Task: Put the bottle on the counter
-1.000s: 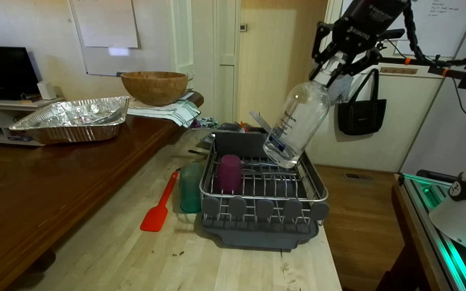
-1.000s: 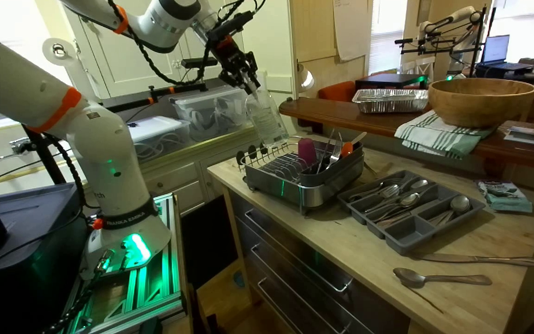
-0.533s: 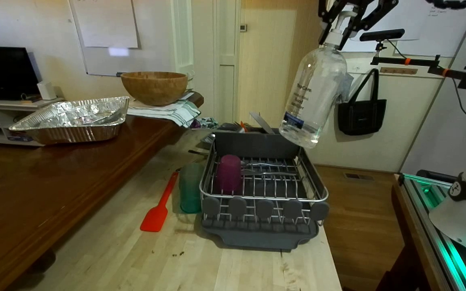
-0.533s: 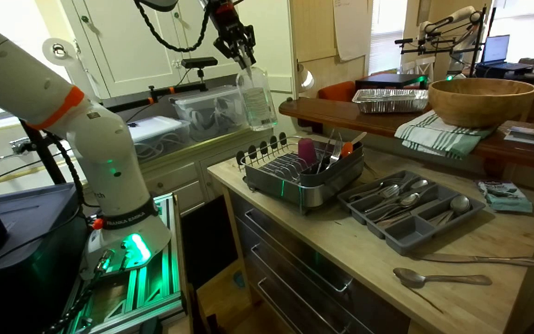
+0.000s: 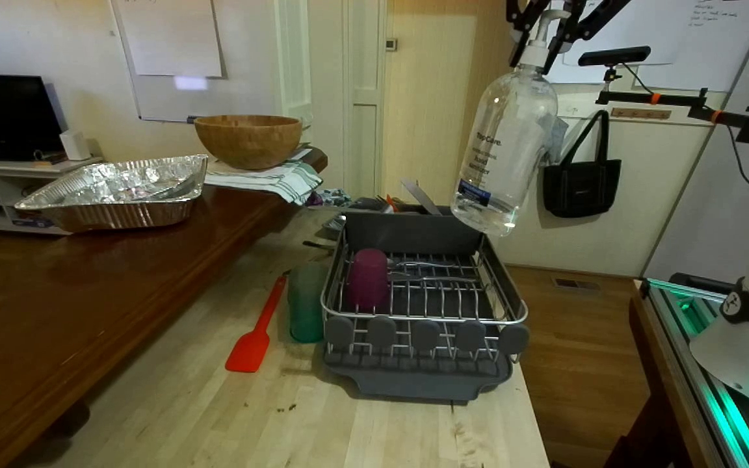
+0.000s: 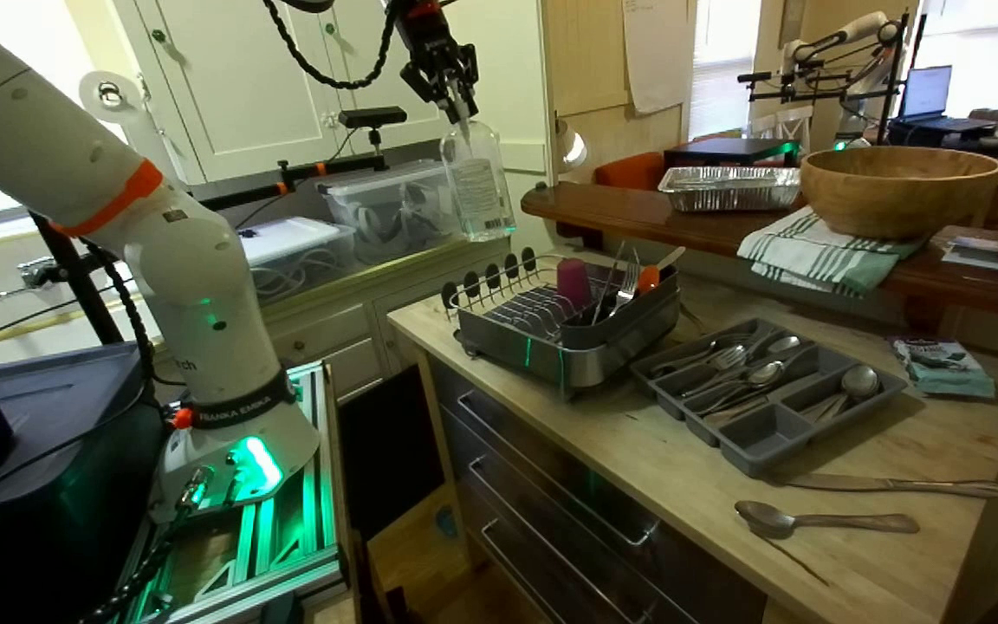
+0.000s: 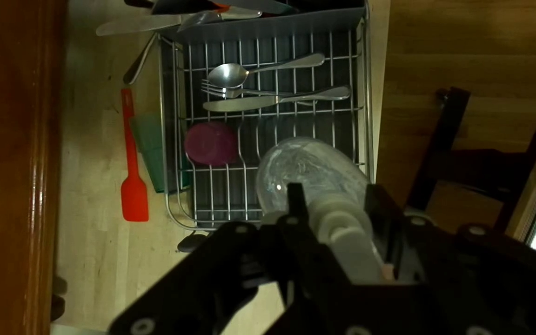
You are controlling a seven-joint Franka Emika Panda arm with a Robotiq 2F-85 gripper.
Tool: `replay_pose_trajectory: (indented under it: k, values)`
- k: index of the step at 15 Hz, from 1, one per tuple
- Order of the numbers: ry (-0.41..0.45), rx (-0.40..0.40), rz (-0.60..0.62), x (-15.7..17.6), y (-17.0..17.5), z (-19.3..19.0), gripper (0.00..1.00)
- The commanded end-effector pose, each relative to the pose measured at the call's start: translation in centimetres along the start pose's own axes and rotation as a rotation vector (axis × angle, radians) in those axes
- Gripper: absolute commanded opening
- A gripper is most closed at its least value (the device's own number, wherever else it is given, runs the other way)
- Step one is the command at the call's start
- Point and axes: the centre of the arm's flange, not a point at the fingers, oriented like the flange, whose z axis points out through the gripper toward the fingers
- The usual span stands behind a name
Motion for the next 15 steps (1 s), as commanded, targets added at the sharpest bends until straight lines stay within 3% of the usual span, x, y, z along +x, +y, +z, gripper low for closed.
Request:
replay_pose_trajectory:
  k: [1, 14, 15]
  values:
    - [0.000, -0.001, 0.000, 0.00, 0.01, -0.03, 0.37]
    - [0.000, -0.002, 0.001, -0.03, 0.05, -0.09, 0.37]
    - [0.000, -0.002, 0.001, -0.03, 0.05, -0.09, 0.12]
